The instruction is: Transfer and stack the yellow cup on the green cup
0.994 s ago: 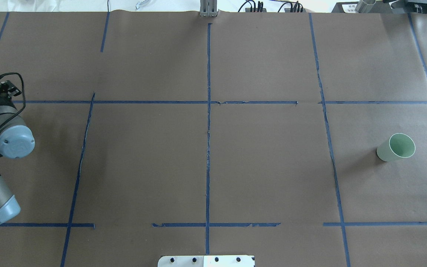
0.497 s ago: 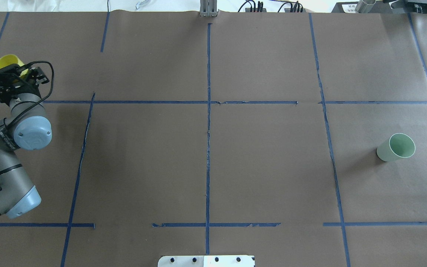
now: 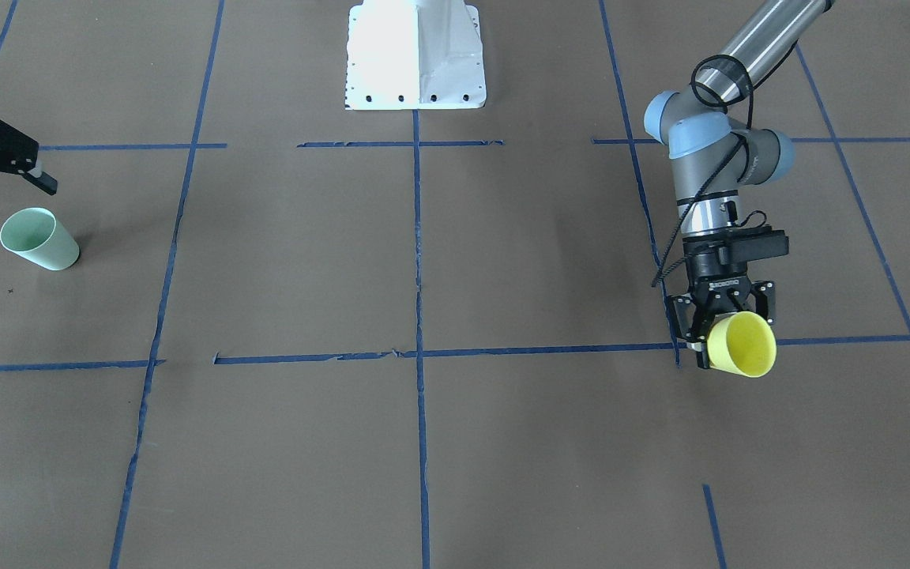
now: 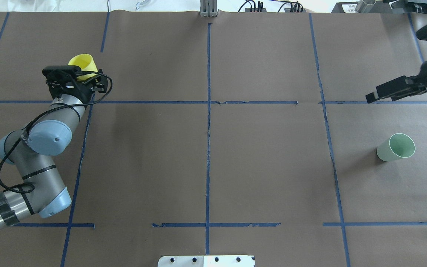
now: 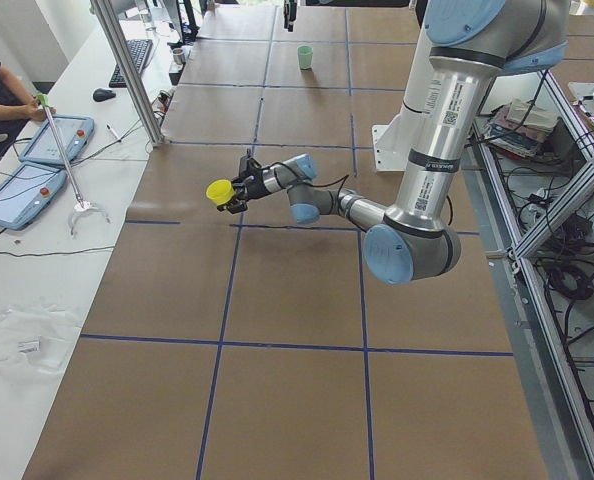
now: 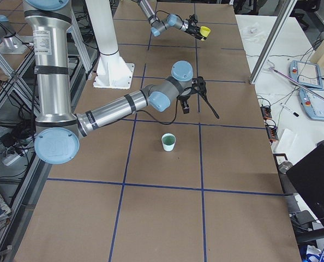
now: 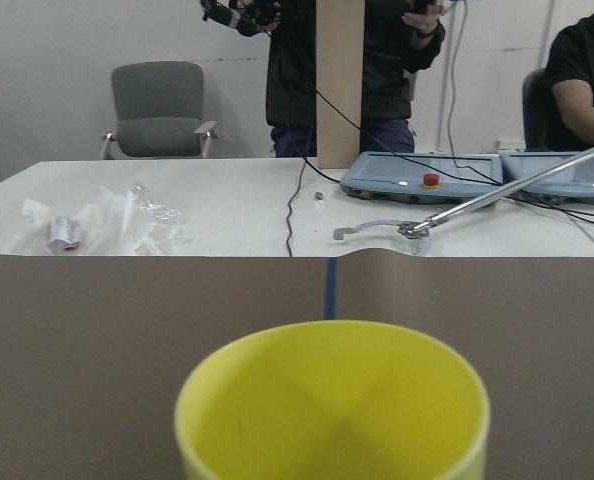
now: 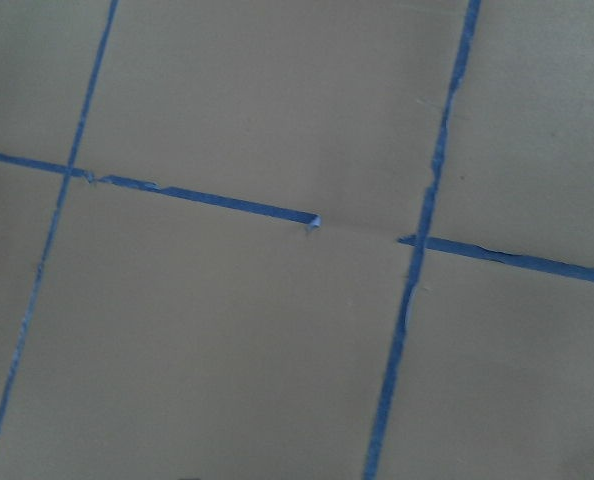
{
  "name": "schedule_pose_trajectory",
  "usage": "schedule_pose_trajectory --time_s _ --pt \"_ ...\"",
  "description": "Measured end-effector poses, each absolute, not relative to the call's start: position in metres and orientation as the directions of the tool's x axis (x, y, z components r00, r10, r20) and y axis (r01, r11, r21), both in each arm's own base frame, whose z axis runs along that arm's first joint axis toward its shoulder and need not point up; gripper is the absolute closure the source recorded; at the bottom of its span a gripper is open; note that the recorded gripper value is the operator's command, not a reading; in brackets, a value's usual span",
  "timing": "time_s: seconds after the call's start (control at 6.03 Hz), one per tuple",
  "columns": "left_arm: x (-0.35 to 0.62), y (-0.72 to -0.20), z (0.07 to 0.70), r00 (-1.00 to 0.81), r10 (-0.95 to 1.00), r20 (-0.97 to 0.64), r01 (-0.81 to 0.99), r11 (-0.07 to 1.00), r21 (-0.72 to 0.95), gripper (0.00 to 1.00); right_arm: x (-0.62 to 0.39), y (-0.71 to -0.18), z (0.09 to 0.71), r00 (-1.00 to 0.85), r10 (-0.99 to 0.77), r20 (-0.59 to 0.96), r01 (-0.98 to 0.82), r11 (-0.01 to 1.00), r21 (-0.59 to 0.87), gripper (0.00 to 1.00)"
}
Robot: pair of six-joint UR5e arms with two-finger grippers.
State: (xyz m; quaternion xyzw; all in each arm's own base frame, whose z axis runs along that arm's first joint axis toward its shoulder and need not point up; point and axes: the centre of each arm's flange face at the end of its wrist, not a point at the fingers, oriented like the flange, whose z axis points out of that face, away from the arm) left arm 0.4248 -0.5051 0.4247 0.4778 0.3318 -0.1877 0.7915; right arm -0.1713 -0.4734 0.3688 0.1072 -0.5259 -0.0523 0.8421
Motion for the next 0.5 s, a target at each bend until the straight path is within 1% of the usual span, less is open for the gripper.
schedule_pose_trajectory --time_s 0.17,0.5 --pt "0.443 -0.494 0.402 0.678 0.156 -0.718 0.57 0.505 0.648 0.85 -0.201 -0.478 0.342 0.448 -0.139 0.883 -0.083 0.977 0.196 0.0" --pt "0.464 -0.476 0.365 0.605 0.402 -0.687 0.473 0.512 0.717 0.82 -0.272 -0.478 0.285 0.439 -0.025 0.898 -0.142 0.985 0.097 0.0"
